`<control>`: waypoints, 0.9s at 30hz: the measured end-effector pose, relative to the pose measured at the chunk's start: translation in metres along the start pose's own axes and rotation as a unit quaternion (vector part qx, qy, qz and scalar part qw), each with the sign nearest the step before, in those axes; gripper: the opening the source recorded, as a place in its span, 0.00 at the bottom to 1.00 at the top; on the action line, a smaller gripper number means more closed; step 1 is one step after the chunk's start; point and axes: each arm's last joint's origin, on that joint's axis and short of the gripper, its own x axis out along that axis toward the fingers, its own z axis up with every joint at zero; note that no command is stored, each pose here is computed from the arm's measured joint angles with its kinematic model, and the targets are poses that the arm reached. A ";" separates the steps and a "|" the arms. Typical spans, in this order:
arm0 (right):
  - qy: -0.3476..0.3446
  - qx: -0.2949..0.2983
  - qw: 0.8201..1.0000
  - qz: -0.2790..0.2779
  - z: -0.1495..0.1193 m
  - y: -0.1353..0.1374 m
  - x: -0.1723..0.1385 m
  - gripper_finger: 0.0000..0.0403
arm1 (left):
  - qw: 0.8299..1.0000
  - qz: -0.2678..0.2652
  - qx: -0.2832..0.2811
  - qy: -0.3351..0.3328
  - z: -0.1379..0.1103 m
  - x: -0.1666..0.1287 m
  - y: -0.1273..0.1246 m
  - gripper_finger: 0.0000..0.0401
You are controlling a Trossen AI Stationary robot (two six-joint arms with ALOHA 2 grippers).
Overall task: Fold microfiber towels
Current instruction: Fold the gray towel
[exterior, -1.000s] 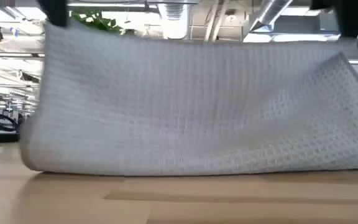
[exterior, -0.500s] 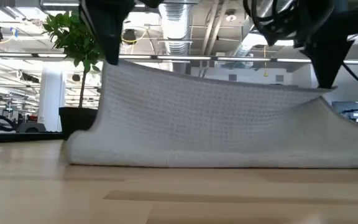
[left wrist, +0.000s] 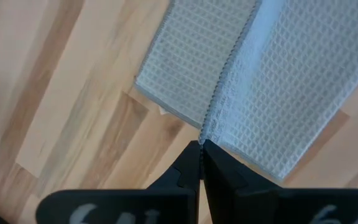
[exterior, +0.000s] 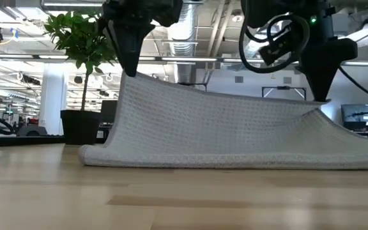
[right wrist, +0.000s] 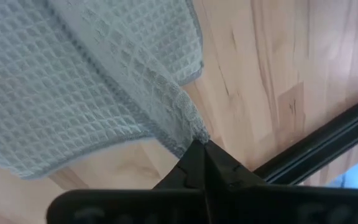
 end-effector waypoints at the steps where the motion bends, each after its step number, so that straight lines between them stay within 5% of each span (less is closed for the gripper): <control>1: 0.000 -0.003 1.000 0.001 0.001 -0.001 0.000 0.04 | 1.000 0.002 -0.002 -0.002 0.001 0.000 0.001 0.00; 17: -0.021 -0.028 0.999 0.016 0.013 -0.008 0.003 0.38 | 1.000 0.025 -0.015 -0.008 0.017 0.006 0.018 0.32; 20: 0.000 -0.041 0.998 0.053 0.011 -0.006 0.003 0.45 | 1.000 0.023 -0.016 -0.007 0.017 0.006 0.017 0.36; 27: 0.010 -0.188 0.969 0.157 -0.005 0.025 -0.005 0.51 | 1.000 0.011 -0.005 -0.015 0.001 -0.006 0.006 0.37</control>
